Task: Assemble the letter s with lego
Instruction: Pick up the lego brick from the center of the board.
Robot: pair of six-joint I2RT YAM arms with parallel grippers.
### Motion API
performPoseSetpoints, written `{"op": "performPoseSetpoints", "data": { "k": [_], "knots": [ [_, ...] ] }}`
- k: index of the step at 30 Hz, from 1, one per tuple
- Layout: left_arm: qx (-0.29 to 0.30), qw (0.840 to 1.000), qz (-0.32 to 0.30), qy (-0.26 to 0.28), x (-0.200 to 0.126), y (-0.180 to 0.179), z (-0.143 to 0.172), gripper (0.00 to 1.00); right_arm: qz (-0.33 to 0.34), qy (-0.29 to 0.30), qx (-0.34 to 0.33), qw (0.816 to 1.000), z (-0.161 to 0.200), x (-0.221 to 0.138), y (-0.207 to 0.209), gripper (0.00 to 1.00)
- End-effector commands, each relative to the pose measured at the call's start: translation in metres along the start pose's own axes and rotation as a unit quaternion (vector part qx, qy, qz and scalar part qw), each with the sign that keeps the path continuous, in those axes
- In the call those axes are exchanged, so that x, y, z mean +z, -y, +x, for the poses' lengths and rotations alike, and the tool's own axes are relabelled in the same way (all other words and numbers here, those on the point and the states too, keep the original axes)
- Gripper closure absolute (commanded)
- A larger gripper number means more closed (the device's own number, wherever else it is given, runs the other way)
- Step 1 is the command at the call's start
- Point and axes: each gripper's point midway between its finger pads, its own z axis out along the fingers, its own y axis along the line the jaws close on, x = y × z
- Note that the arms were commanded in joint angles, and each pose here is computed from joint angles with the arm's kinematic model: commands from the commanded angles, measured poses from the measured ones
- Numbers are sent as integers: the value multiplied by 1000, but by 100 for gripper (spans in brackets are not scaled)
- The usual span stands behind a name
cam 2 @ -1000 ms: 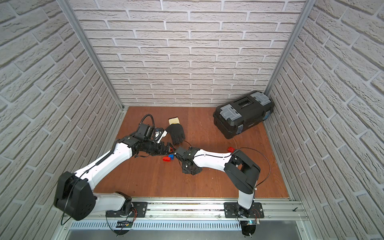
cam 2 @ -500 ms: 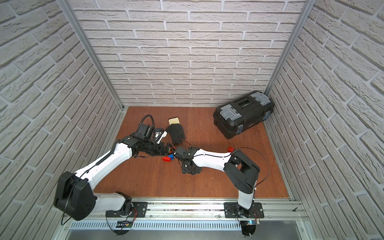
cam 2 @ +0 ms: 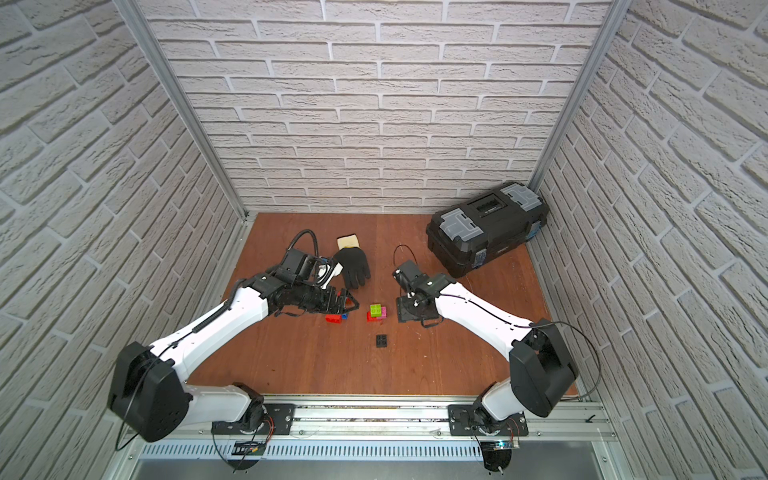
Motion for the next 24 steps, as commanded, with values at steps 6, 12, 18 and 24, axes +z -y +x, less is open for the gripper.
{"op": "performPoseSetpoints", "data": {
  "k": [6, 12, 18, 24],
  "knots": [
    [21, 1000, 12, 15, 13, 20, -19, 2, -4, -10, -165, 986, -6, -9, 48, 23],
    [25, 1000, 14, 12, 15, 22, -21, 2, 4, 0, -173, 985, -15, -3, 91, 22],
    [31, 999, 12, 8, 16, 21, -20, 2, 27, -1, -203, 979, -24, 7, 119, 23],
    [33, 999, 17, 6, 18, 19, -18, 2, 44, 5, -223, 974, -34, 17, 146, 23]
  ]
}}
